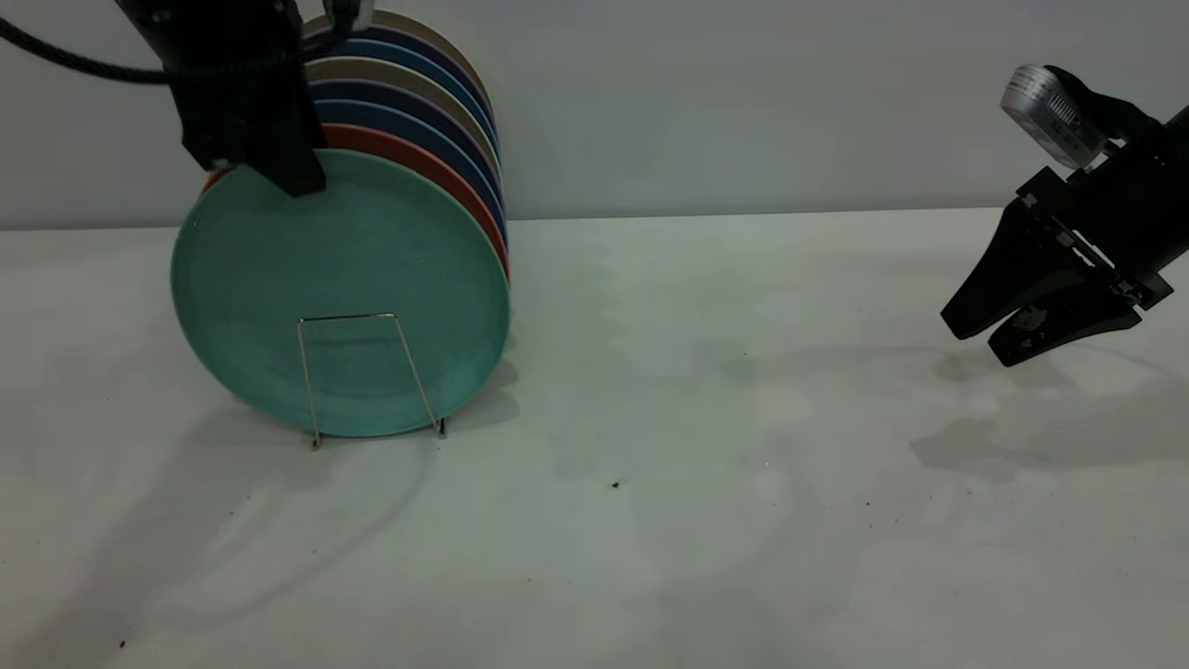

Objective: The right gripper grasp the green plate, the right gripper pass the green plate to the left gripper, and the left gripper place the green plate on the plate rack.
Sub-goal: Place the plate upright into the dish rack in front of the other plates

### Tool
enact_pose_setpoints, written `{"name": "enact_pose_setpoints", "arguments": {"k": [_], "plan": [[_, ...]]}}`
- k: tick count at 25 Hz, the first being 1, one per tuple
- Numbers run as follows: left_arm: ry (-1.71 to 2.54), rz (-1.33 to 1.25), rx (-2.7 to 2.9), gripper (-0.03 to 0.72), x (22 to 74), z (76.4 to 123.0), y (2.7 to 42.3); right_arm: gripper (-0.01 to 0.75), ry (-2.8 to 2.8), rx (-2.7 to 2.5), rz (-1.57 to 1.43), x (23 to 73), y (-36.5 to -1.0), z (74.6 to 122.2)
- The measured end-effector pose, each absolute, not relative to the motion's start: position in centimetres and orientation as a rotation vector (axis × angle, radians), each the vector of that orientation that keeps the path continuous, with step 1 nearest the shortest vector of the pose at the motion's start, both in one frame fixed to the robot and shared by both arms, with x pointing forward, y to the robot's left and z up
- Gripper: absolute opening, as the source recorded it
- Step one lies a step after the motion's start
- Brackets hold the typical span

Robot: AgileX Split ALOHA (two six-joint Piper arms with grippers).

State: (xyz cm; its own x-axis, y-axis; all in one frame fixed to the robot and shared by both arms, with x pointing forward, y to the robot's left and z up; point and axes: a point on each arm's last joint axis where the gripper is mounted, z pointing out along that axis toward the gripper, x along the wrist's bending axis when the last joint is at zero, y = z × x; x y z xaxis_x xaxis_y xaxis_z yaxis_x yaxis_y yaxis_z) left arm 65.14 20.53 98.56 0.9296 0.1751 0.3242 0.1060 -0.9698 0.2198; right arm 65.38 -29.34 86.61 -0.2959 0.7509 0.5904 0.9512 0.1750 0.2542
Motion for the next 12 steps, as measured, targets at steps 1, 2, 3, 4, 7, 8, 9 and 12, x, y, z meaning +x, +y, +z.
{"name": "enact_pose_setpoints", "arguments": {"k": [1, 2, 3, 4, 7, 8, 9, 12], "plan": [[0.209, 0.522, 2.885, 0.335, 65.0, 99.1, 20.6, 0.566, -2.127, -1.618, -0.847, 65.4, -29.3, 86.6], [0.206, 0.526, 2.884, 0.336, 64.8, 99.6, 20.6, 0.566, -2.127, -1.618, -0.847, 65.4, -29.3, 86.6], [0.203, 0.530, 2.883, 0.337, 64.5, 100.2, 20.7, 0.566, -2.128, -1.620, -0.847, 65.4, -29.3, 86.6], [0.200, 0.544, 2.877, 0.337, 64.2, 101.0, 20.7, 0.566, -2.128, -1.620, -0.847, 65.4, -29.3, 86.6], [0.197, 0.568, 2.863, 0.337, 63.0, 103.6, 20.9, 0.566, -2.126, -1.617, -0.847, 65.4, -29.3, 86.6], [0.214, 0.568, 2.858, 0.337, 62.5, 104.5, 21.0, 0.566, -2.124, -1.613, -0.846, 65.3, -29.3, 86.6], [0.231, 0.557, 2.856, 0.337, 62.0, 105.1, 21.1, 0.566, -2.121, -1.608, -0.845, 65.3, -29.3, 86.6], [0.324, 0.546, 2.831, 0.337, 60.5, 107.3, 21.4, 0.566, -2.115, -1.597, -0.843, 65.2, -29.2, 86.7]]}}
